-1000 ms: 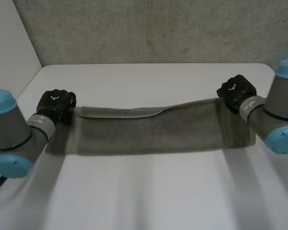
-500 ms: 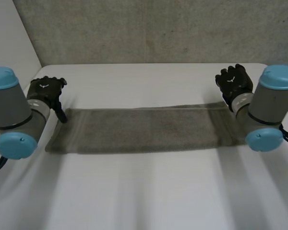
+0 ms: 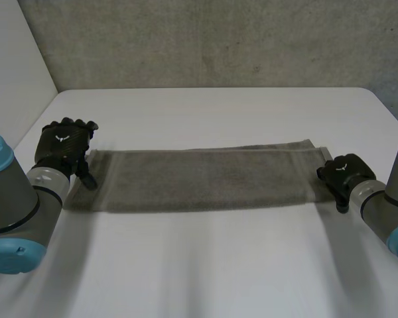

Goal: Fold the towel.

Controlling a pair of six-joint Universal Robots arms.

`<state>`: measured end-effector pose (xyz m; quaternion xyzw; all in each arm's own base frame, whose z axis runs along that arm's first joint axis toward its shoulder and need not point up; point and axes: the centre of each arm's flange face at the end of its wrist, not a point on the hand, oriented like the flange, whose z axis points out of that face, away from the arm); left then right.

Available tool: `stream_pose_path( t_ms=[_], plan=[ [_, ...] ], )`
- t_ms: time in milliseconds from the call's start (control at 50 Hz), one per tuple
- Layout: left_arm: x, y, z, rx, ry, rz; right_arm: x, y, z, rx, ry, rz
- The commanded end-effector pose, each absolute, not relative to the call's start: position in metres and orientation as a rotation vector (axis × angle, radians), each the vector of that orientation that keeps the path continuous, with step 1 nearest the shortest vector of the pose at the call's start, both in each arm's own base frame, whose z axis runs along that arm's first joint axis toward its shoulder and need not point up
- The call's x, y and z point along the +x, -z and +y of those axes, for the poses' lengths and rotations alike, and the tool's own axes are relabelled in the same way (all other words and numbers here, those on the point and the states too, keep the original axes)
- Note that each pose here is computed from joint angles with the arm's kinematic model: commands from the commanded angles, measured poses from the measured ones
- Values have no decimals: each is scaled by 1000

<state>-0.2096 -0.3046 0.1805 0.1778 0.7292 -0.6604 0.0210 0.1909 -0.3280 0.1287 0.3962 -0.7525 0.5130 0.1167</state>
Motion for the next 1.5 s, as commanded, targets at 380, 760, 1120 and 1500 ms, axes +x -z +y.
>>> stream_pose_path(
  t_ms=[380,760,1120,1500],
  plan=[
    [-213,-180,-302,561,2049,2270,161,-123,-361,967,-1571,-2280],
    [-213,-178,-294,572,2046,2279,164,-135,-355,994,-1837,-2463],
    [-214,-175,-293,578,2038,2288,161,-108,-368,967,-1765,-2510],
    [-214,-177,-292,579,2045,2283,58,-167,-416,623,-1763,-2247]
  ],
)
